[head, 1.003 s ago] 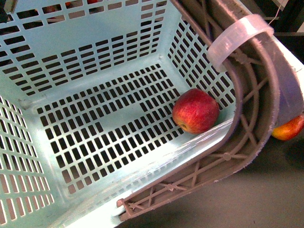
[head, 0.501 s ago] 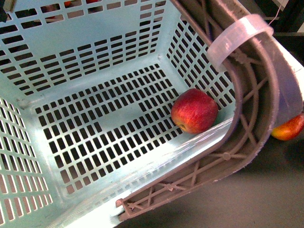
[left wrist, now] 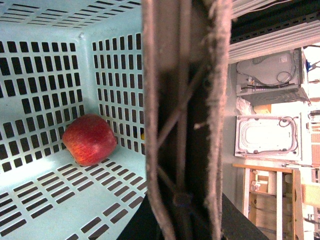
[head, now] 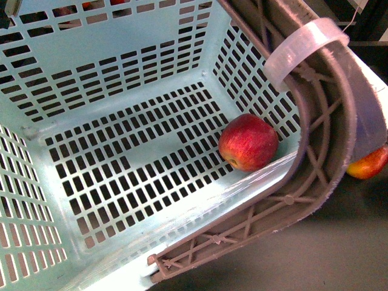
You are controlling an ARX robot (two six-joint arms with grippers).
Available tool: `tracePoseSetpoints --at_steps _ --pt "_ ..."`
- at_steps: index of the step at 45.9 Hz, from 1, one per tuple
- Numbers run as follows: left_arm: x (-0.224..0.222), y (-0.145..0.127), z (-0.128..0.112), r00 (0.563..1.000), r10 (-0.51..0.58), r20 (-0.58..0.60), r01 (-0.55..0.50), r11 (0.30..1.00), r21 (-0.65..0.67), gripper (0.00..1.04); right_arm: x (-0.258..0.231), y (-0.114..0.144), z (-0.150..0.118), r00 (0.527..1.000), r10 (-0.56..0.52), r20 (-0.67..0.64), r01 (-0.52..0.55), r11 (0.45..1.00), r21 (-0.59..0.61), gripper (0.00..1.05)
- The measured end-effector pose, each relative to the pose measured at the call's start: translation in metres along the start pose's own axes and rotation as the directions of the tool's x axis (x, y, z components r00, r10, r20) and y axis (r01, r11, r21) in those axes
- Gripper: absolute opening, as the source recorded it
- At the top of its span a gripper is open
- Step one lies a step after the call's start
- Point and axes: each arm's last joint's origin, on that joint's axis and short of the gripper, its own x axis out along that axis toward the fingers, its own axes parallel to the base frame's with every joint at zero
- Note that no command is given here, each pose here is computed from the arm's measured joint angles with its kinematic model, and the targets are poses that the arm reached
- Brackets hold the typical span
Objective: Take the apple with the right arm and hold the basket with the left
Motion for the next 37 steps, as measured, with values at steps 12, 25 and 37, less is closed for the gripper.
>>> tracePoseSetpoints --at_steps 12,25,37 --pt "0.002 0.000 0.003 0.993 0.049 0.103 -0.043 0.997 -0.063 0.06 0.000 0.000 0.000 1.000 0.000 0.000 0.000 1.000 0.000 0.96" --pt "0.006 0.009 0.043 0.960 0.085 0.265 -0.022 0.972 -0.234 0.06 0.000 0.000 0.000 1.000 0.000 0.001 0.000 1.000 0.000 0.96" --pt "-0.002 0.049 0.085 0.923 0.121 0.365 0.041 0.914 -0.404 0.06 0.000 0.000 0.000 1.000 0.000 0.001 0.000 1.000 0.000 0.96"
